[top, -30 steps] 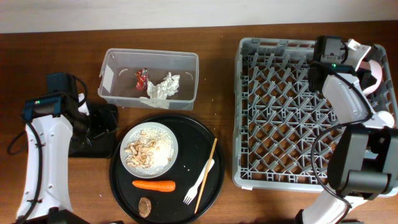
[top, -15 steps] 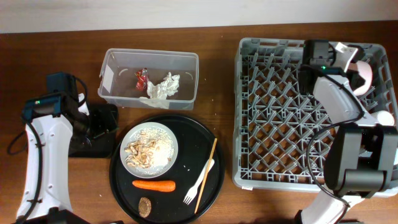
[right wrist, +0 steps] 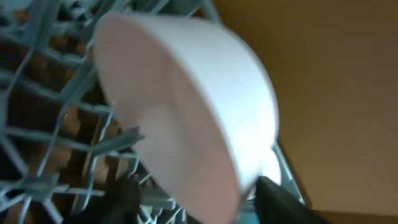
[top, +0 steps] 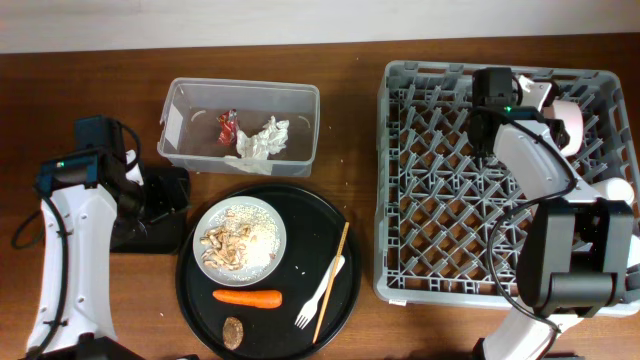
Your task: Sort waste into correct bins and load items into the dishwasher rack
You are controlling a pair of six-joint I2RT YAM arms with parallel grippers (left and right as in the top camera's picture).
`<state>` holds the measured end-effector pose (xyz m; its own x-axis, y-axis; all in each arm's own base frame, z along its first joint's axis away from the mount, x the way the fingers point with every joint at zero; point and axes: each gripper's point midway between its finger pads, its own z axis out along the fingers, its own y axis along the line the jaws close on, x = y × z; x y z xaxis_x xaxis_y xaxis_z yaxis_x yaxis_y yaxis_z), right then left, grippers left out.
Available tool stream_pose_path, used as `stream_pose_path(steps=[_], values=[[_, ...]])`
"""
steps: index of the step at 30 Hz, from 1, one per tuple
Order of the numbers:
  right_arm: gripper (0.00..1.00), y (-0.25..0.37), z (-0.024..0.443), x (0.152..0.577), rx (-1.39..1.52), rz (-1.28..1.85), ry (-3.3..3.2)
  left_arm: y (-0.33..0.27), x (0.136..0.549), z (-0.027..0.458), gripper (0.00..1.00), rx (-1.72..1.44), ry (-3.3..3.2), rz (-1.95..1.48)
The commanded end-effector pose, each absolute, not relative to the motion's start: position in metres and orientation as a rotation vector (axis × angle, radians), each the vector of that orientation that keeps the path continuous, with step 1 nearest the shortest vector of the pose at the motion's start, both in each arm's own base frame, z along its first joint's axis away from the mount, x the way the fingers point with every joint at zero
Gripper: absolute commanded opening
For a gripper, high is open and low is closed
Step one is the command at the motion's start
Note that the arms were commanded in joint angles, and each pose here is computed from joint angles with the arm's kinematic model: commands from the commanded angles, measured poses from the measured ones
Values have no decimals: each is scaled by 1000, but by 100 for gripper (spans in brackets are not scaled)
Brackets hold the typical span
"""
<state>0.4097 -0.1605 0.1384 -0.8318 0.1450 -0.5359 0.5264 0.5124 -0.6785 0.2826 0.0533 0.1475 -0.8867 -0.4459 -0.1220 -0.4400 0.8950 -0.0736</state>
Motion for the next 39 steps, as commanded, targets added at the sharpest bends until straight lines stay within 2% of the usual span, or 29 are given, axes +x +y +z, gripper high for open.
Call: stream_pose_path(steps=[1, 4, 9, 11, 14, 16, 18, 22, 26, 30, 36, 39], values=[[64, -145, 113, 413, 526, -1083, 2460, 54, 281, 146, 99, -677, 2935, -60], [63, -150, 119, 415, 544, -1118, 2419, 54, 280, 146, 100, -678, 2938, -60], [64, -171, 157, 414, 626, -1351, 2190, 54, 280, 146, 99, -678, 2938, -60], [64, -165, 142, 409, 578, -1302, 2298, 54, 281, 146, 99, -678, 2935, -60], [57, -155, 116, 389, 589, -1193, 2477, 54, 281, 146, 99, -678, 2935, -60], [57, -163, 115, 374, 689, -1217, 2470, 54, 281, 146, 99, -677, 2935, -60], [51, -168, 116, 366, 692, -1261, 2483, 54, 280, 146, 99, -678, 2938, -60], [50, -176, 137, 366, 717, -1340, 2383, 54, 280, 146, 99, -678, 2938, -60], [50, -179, 158, 381, 831, -1186, 2258, 54, 280, 146, 99, -678, 2940, -61], [47, -159, 144, 438, 633, -782, 2352, 54, 280, 146, 99, -679, 2939, -61], [50, -161, 188, 468, 588, -751, 2237, 54, 277, 145, 99, -681, 2948, -60], [49, -156, 181, 465, 566, -716, 2291, 54, 277, 145, 99, -680, 2948, -60]])
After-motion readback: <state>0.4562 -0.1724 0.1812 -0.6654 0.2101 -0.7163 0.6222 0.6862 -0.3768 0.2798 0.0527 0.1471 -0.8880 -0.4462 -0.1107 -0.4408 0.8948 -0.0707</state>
